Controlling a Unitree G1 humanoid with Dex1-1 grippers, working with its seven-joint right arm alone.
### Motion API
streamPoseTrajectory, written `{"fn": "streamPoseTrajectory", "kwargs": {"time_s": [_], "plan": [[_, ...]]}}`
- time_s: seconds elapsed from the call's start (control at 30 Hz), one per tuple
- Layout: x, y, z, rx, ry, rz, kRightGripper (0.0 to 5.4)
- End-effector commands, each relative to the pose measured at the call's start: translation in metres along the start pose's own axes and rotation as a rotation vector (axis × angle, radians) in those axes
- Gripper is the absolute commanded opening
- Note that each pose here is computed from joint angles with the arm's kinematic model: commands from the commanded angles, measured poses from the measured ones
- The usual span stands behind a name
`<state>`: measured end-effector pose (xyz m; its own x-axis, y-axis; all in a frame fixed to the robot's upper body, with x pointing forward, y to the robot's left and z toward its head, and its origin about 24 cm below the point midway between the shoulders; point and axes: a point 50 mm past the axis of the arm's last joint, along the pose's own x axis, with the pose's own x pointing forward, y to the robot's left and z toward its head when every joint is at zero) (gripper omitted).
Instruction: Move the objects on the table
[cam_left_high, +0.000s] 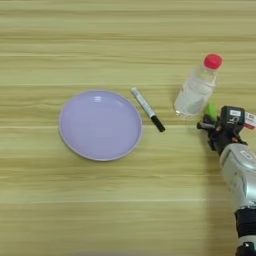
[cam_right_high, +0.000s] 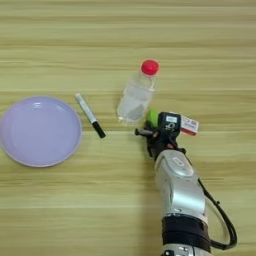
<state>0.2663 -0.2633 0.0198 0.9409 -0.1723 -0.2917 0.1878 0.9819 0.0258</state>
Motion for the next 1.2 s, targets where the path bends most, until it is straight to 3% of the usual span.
{"fn": "streamPoseTrajectory", "kwargs": {"time_s": [0.03, 1.03, 1.07, 1.2], "plan": [[0.0076, -0.0023, 0.0371, -0.047, -0.133, 0.0, 0.76], [0.0061, -0.005, 0.0363, -0.056, -0.131, -0.002, 0.76], [0.0059, -0.0047, 0.0364, -0.058, -0.132, 0.0, 1.12], [0.0044, -0.0033, 0.0376, -0.065, -0.138, 0.006, 1.56]]}}
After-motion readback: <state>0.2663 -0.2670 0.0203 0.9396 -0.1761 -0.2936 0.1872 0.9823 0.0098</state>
